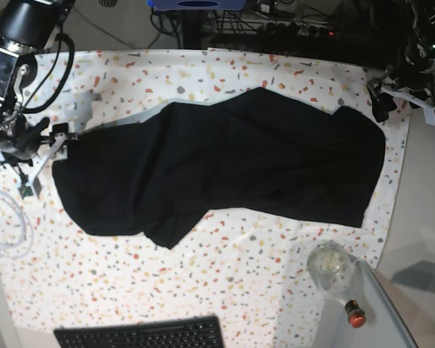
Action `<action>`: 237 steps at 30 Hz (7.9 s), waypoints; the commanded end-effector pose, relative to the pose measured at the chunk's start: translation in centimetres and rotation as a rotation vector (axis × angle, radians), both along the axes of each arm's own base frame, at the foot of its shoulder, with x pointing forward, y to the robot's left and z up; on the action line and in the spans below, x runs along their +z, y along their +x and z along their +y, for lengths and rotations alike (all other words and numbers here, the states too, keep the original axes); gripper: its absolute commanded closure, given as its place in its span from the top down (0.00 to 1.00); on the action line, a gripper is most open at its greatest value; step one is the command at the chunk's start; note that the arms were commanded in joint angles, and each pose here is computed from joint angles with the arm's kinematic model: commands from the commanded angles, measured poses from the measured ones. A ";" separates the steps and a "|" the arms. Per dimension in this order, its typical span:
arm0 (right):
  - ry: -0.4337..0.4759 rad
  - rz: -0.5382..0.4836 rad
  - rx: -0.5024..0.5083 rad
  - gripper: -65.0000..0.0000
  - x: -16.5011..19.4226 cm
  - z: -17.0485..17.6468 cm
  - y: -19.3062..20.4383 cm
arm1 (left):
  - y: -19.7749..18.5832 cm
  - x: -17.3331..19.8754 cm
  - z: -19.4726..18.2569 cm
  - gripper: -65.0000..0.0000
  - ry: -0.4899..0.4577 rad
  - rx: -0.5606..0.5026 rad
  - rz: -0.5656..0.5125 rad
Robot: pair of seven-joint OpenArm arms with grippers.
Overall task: Layout the t-shirt on the table in an organized manner, then fold the t-shirt properly
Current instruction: 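Grasp the shirt edges again with both grippers, then pull the shirt edges with both grippers to spread the body, then drag the shirt with the left gripper toward the right gripper, flattening it, then grasp the shirt ends with both grippers and stretch them apart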
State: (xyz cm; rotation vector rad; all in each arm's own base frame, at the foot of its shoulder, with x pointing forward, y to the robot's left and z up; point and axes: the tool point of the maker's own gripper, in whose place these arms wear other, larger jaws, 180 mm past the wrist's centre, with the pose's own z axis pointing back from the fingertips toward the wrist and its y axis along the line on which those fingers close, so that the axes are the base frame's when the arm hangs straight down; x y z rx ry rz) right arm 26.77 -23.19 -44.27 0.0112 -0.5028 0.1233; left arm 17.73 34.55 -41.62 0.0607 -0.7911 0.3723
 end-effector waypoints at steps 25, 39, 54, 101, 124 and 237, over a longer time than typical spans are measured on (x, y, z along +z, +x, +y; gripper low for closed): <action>0.182 -0.007 0.064 0.64 -1.8 3.0 1.7 | 7.4 -9.4 -7.7 0.65 -0.303 -0.001 0.074; 0.102 -0.008 0.054 0.00 -1.1 -0.2 -0.8 | 8.4 -3.1 -8.3 0.00 -0.208 -0.151 0.062; -0.106 -0.135 -0.032 0.00 10.8 -4.8 12.1 | 23.2 4.3 -15.4 0.00 -0.361 -0.219 -0.028; 0.113 0.006 0.135 0.00 -2.7 4.6 2.0 | 8.4 -4.3 -12.8 1.00 -0.136 -0.217 -0.066; 0.055 -0.007 0.146 0.00 -1.4 3.6 1.0 | 18.9 -5.2 -19.0 1.00 0.055 -0.577 -0.013; 0.101 -0.285 0.026 0.82 3.7 2.0 22.8 | 9.3 -4.5 -8.6 0.00 0.084 -0.353 0.243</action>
